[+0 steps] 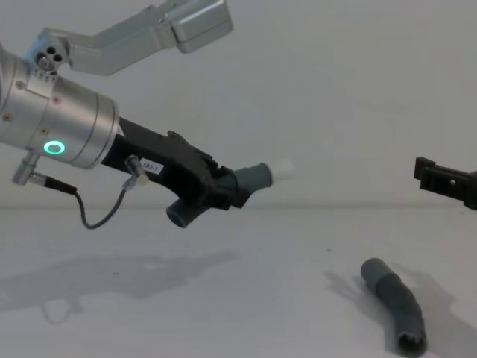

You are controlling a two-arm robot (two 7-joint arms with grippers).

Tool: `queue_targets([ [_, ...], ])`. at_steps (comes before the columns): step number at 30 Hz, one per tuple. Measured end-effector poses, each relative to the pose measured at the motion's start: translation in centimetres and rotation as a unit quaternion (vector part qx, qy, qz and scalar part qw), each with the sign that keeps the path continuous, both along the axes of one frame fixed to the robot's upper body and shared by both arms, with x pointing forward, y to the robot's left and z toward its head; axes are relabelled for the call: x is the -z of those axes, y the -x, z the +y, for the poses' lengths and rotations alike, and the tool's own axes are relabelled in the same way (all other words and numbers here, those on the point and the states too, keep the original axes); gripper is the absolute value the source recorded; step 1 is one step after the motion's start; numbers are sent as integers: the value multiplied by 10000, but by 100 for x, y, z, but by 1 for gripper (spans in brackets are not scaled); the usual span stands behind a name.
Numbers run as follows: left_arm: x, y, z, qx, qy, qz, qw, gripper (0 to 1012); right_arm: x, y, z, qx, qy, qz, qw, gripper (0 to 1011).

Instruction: Use both hands to pick up one end of the pipe from the table, align the ends, and insert them.

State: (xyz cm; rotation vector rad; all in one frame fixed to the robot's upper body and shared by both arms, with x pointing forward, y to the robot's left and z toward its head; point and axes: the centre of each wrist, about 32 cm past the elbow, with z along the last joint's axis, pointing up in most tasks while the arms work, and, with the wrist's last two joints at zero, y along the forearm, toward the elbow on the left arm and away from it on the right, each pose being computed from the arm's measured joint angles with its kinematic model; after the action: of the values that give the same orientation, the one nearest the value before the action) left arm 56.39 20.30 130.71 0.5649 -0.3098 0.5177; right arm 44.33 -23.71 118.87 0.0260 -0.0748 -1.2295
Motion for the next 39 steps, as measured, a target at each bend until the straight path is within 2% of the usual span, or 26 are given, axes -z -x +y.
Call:
queue_targets([
  [1, 0, 0, 0, 0, 0, 0, 10000, 333, 0, 0, 0, 0, 0, 0, 10000, 1002],
  [3, 4, -28, 35, 221, -168, -100, 9996, 333, 0, 0, 0, 0, 0, 0, 10000, 1002],
  [5, 7, -35, 46, 315, -229, -153, 9991, 332, 0, 0, 0, 0, 0, 0, 10000, 1002],
  [6, 17, -48, 72, 454, -341, -257, 9981, 332, 0, 0, 0, 0, 0, 0, 10000, 1002],
  [7, 17, -48, 72, 454, -341, -257, 9981, 332, 0, 0, 0, 0, 0, 0, 10000, 1002],
  [9, 36, -58, 99, 600, -439, -416, 9964, 333, 0, 0, 0, 0, 0, 0, 10000, 1002],
  [11, 51, -63, 115, 653, -474, -487, 9956, 333, 0, 0, 0, 0, 0, 0, 10000, 1002],
  [14, 85, -79, 157, 790, -493, -690, 9933, 332, 0, 0, 0, 0, 0, 0, 10000, 1002],
  [15, 85, -79, 157, 790, -493, -690, 9933, 332, 0, 0, 0, 0, 0, 0, 10000, 1002],
  [21, 164, -121, 242, 962, -392, -1007, 9895, 333, 0, 0, 0, 0, 0, 0, 10000, 1002],
  [26, 224, -180, 334, 1142, -270, -1334, 9841, 333, 0, 0, 0, 0, 0, 0, 10000, 1002],
  [28, 239, -208, 373, 1245, -210, -1475, 9810, 333, 0, 0, 0, 0, 0, 0, 10000, 1002],
  [31, 256, -244, 420, 1356, -150, -1584, 9779, 333, 0, 0, 0, 0, 0, 0, 10000, 1002],
  [33, 265, -269, 455, 1469, -93, -1664, 9750, 333, 0, 0, 0, 0, 0, 0, 10000, 1002],
  [34, 270, -282, 475, 1569, -50, -1719, 9725, 333, 0, 0, 0, 0, 0, 0, 10000, 1002],
  [36, 277, -294, 495, 1648, -16, -1755, 9706, 333, 0, 0, 0, 0, 0, 0, 10000, 1002],
  [39, 293, -314, 537, 1854, 46, -1828, 9655, 333, 0, 0, 0, 0, 0, 0, 10000, 1002],
])
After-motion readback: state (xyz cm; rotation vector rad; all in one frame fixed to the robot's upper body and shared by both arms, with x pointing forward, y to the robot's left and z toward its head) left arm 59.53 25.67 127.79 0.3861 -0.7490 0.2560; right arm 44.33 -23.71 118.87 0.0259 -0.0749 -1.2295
